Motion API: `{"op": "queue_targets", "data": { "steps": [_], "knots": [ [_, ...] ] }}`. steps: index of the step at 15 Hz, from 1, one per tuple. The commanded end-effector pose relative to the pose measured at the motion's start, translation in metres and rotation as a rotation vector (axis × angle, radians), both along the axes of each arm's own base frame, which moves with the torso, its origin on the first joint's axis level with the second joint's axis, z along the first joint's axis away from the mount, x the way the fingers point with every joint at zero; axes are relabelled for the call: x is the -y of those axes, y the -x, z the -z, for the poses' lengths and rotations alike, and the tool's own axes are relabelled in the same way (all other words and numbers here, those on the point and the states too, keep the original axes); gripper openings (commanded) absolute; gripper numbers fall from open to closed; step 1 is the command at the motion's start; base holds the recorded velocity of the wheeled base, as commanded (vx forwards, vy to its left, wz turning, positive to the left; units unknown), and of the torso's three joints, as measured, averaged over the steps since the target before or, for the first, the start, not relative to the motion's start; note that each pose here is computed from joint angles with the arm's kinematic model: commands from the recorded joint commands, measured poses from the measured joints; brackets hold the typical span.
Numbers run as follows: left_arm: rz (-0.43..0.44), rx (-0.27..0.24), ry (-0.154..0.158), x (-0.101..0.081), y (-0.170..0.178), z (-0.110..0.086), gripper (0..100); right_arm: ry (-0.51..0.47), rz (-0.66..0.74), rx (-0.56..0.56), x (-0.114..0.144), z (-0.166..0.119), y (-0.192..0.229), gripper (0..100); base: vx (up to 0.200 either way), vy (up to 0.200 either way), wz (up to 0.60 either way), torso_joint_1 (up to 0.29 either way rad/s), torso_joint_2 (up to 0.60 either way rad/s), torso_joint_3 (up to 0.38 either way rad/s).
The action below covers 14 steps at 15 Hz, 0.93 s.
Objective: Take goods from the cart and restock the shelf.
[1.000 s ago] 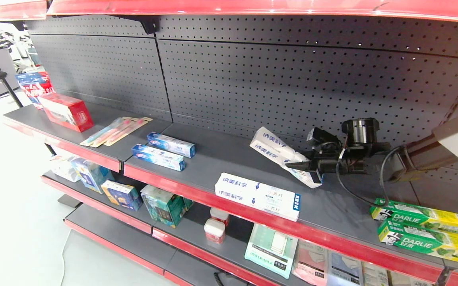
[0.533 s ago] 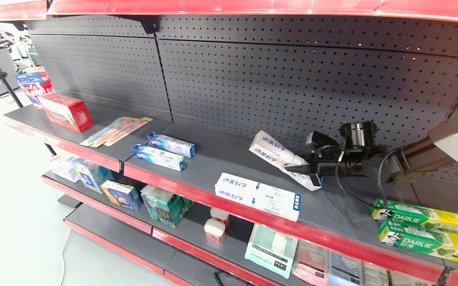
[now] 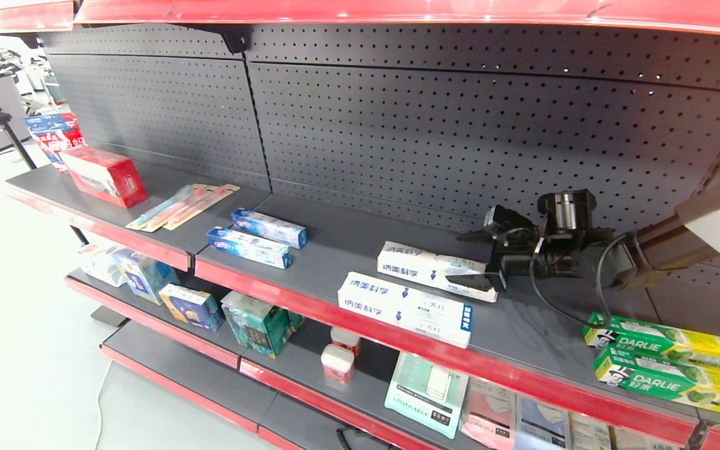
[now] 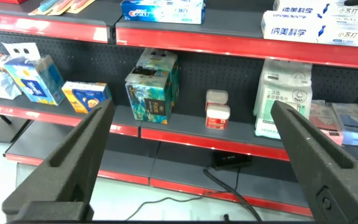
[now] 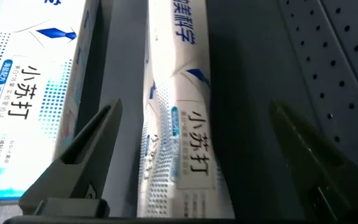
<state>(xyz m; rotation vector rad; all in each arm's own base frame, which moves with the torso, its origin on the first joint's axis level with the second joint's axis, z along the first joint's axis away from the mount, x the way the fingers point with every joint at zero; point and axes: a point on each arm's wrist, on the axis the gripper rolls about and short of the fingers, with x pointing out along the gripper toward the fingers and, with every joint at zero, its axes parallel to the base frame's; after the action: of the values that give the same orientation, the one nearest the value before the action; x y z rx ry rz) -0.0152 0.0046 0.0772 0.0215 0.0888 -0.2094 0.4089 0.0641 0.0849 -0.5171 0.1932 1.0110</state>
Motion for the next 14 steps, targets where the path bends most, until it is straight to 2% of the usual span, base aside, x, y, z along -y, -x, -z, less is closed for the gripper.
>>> {"op": "queue_targets", "data": {
  "steps": [1,5,6,8,11,14],
  "knots": [
    [-0.001,-0.001,-0.001,0.000,0.000,0.000,100,-0.009,0.039,0.013,0.014,-0.015,0.005,100,0.000,0.000,0.00,0.000,0.00,0.000],
    [-0.001,-0.001,-0.001,0.000,0.000,0.000,100,-0.070,0.127,-0.061,0.031,-0.035,0.033,100,0.000,0.000,0.00,0.000,0.00,0.000],
    [-0.001,-0.001,-0.001,0.000,0.000,0.000,100,-0.090,0.185,-0.102,0.033,-0.036,0.037,100,0.000,0.000,0.00,0.000,0.00,0.000],
    [-0.001,-0.001,-0.001,0.000,0.000,0.000,100,-0.076,0.264,-0.117,0.033,-0.036,0.037,100,0.000,0.000,0.00,0.000,0.00,0.000],
    [-0.001,-0.001,-0.001,0.000,0.000,0.000,100,-0.062,0.341,-0.142,0.021,-0.036,0.039,100,0.000,0.000,0.00,0.000,0.00,0.000],
    [-0.001,-0.001,-0.001,0.000,0.000,0.000,100,-0.098,0.403,-0.183,-0.002,-0.035,0.040,100,0.000,0.000,0.00,0.000,0.00,0.000]
  ]
}}
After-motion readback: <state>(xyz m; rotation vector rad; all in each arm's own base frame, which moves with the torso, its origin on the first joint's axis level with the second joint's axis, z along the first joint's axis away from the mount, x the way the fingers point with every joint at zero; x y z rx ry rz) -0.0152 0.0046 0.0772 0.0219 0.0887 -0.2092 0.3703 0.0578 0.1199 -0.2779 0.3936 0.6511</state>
